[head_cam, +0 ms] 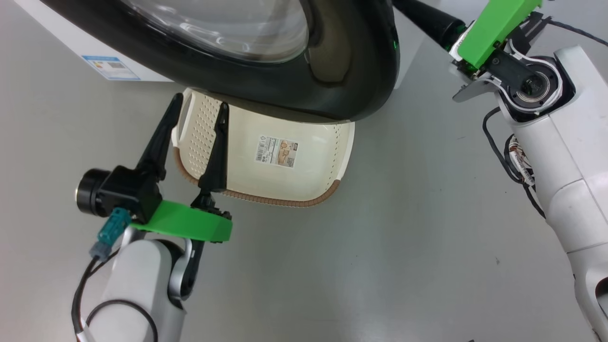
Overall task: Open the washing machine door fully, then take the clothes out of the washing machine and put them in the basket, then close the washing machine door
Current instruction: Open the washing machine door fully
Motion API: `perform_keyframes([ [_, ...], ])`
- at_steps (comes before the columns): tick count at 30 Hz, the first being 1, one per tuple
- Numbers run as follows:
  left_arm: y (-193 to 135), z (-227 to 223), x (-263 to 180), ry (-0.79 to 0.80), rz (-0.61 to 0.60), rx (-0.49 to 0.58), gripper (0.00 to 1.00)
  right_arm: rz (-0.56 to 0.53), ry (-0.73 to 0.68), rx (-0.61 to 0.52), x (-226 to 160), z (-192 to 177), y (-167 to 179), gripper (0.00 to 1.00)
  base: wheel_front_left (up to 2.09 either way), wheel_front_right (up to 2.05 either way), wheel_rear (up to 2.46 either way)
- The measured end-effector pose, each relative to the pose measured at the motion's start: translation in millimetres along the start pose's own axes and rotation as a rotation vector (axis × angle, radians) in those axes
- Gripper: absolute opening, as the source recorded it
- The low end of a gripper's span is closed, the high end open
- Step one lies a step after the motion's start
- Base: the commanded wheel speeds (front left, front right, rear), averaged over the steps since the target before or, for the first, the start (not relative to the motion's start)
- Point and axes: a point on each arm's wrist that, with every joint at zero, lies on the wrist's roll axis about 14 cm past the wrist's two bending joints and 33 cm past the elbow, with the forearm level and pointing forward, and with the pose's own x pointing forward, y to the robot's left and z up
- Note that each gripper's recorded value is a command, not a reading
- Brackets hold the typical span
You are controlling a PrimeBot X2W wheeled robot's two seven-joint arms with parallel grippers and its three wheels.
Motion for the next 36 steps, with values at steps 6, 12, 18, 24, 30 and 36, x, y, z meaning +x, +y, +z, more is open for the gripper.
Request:
perform_keyframes([
  [6, -1.0, -2.7, 2.7, 0.001, -0.005, -0.004, 1.0, -0.078, -0.144, -0.135, -10.5, 26.6, -18.1, 1.0, 0.0, 0.0, 0.0],
  [12, -1.8, -4.4, 4.9, 0.001, -0.004, -0.01, 1.0, -0.181, -0.275, -0.387, -31.5, 42.2, -44.5, 1.0, 0.0, 0.0, 0.0],
  [18, -4.3, -3.2, 6.6, -0.004, -0.009, -0.015, 1.0, -0.236, -0.373, -0.637, -51.7, 47.7, -60.1, 1.0, 0.0, 0.0, 0.0],
  [24, -7.3, -2.0, 7.9, -0.008, -0.014, -0.021, 1.0, -0.277, -0.43, -0.794, -67.0, 59.3, -64.7, 1.0, 0.0, 0.0, 0.0],
  [30, -5.1, 5.3, 8.8, -0.03, 0.003, -0.047, 1.0, -0.29, -0.596, -0.842, -93.9, 80.7, -50.3, 1.0, 0.0, 0.0, 0.0],
  [36, -6.7, 7.9, 5.8, -0.035, 0.005, -0.044, 1.0, -0.325, -0.619, -0.913, -109.0, 51.3, -53.2, 1.0, 0.0, 0.0, 0.0],
])
